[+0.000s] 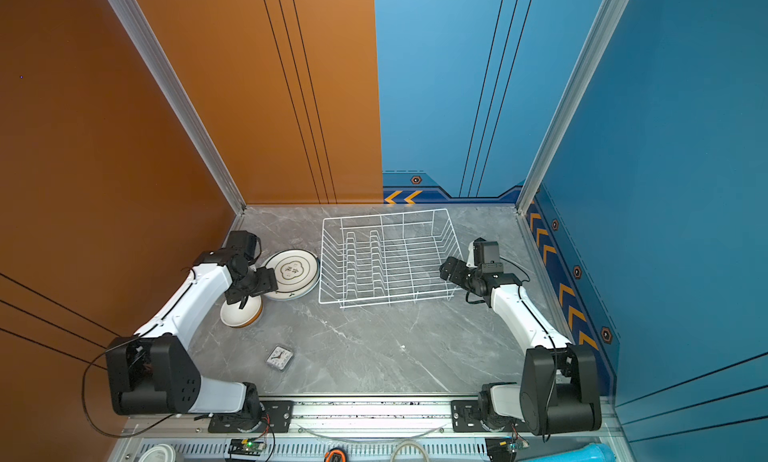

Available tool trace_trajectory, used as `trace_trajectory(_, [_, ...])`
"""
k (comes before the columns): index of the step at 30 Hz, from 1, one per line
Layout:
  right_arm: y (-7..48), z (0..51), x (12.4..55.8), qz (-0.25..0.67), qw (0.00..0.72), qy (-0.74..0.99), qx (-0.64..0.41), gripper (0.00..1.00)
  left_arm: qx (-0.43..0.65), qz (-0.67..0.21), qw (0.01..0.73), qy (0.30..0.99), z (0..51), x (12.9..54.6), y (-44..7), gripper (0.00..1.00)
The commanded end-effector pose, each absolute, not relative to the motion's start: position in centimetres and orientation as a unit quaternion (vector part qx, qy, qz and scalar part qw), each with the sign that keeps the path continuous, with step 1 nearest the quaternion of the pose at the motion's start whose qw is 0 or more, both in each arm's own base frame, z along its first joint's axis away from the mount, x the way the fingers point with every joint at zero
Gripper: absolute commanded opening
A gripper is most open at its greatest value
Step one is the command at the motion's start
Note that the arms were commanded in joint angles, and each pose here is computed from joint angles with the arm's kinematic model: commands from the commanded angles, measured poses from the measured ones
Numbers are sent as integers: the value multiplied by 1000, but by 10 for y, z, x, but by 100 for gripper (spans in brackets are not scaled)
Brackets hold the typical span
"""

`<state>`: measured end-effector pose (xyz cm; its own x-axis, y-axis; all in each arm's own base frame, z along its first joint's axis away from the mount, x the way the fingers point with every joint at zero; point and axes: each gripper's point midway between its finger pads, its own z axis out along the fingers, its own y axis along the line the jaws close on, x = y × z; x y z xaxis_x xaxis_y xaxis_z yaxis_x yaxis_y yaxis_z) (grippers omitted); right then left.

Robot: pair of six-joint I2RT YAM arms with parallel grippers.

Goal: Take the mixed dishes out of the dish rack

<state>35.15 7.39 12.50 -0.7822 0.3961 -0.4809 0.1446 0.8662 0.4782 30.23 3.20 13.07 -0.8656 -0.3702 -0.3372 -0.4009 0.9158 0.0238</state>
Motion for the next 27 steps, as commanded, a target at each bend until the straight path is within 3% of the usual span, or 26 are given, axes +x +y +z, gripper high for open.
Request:
trace_trajectory(1, [101, 128, 348, 254, 289, 915, 118, 95, -194, 33, 187, 962, 148, 307, 24, 97])
trace_trajectory(13, [127, 133, 332, 290, 282, 909, 103, 95, -173, 21, 216, 961, 165, 325, 4, 98])
trace_trajectory(20, [101, 139, 320, 240, 314, 910, 120, 98, -159, 11, 240, 957, 173, 332, -12, 98])
trace_trajectory(27, [46, 161, 323, 142, 402, 890, 163, 100, -176, 13, 373, 911, 207, 347, -11, 98])
